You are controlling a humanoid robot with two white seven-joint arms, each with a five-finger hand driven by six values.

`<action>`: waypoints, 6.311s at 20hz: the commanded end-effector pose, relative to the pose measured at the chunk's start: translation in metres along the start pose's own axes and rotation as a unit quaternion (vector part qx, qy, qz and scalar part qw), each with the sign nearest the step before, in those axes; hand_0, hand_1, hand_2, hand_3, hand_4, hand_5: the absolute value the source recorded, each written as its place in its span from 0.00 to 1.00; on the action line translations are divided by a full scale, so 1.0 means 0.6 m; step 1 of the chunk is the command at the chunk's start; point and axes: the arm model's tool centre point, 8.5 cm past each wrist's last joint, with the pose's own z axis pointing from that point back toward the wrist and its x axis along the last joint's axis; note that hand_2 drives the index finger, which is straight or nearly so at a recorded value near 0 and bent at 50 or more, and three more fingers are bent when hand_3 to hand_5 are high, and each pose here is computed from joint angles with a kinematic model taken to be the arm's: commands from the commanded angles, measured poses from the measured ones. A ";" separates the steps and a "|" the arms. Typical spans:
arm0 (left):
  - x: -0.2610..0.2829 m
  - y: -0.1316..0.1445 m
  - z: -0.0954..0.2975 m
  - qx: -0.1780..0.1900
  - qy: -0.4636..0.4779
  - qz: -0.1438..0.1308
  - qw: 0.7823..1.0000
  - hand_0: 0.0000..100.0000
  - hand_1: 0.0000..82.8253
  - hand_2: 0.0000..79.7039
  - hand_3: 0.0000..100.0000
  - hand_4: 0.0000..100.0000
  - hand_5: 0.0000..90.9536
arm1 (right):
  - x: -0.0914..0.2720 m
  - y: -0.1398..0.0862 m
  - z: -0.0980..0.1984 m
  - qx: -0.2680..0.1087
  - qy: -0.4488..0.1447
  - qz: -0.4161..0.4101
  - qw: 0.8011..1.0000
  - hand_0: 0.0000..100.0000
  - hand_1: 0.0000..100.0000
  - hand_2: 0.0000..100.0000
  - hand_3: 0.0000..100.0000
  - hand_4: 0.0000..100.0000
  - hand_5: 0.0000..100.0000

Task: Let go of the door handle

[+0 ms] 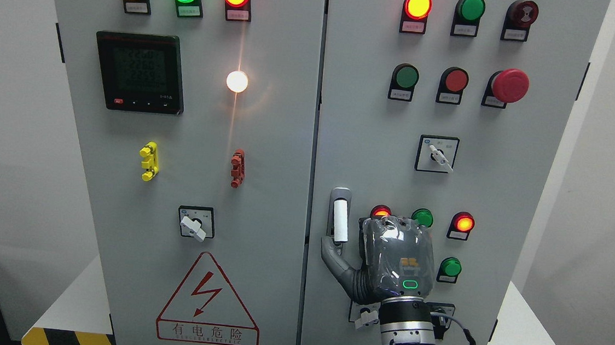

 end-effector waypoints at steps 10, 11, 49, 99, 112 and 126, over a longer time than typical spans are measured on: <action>-0.018 0.000 0.002 0.000 0.008 0.000 1.000 0.12 0.67 0.00 0.00 0.00 0.00 | 0.000 0.001 -0.007 -0.001 0.000 0.001 1.000 0.30 0.26 0.95 1.00 1.00 1.00; -0.018 0.000 0.002 0.000 0.008 0.000 1.000 0.12 0.67 0.00 0.00 0.00 0.00 | 0.000 0.001 -0.007 -0.001 0.000 0.001 1.000 0.30 0.26 0.95 1.00 1.00 1.00; -0.018 0.000 0.002 0.000 0.008 0.001 1.000 0.12 0.67 0.00 0.00 0.00 0.00 | -0.001 -0.001 -0.002 -0.006 0.012 -0.001 1.000 0.40 0.30 0.95 1.00 1.00 1.00; -0.018 0.000 0.002 0.000 0.008 0.001 1.000 0.12 0.67 0.00 0.00 0.00 0.00 | -0.012 -0.012 0.006 -0.020 0.030 0.000 0.999 0.50 0.32 0.95 1.00 1.00 1.00; -0.018 0.000 0.002 0.000 0.008 0.001 1.000 0.12 0.67 0.00 0.00 0.00 0.00 | -0.014 -0.012 0.006 -0.020 0.031 0.005 0.999 0.50 0.33 0.95 1.00 1.00 1.00; -0.018 0.000 0.002 0.000 0.008 0.001 1.000 0.12 0.67 0.00 0.00 0.00 0.00 | -0.016 -0.016 0.005 -0.024 0.031 0.007 0.999 0.48 0.34 0.94 1.00 1.00 1.00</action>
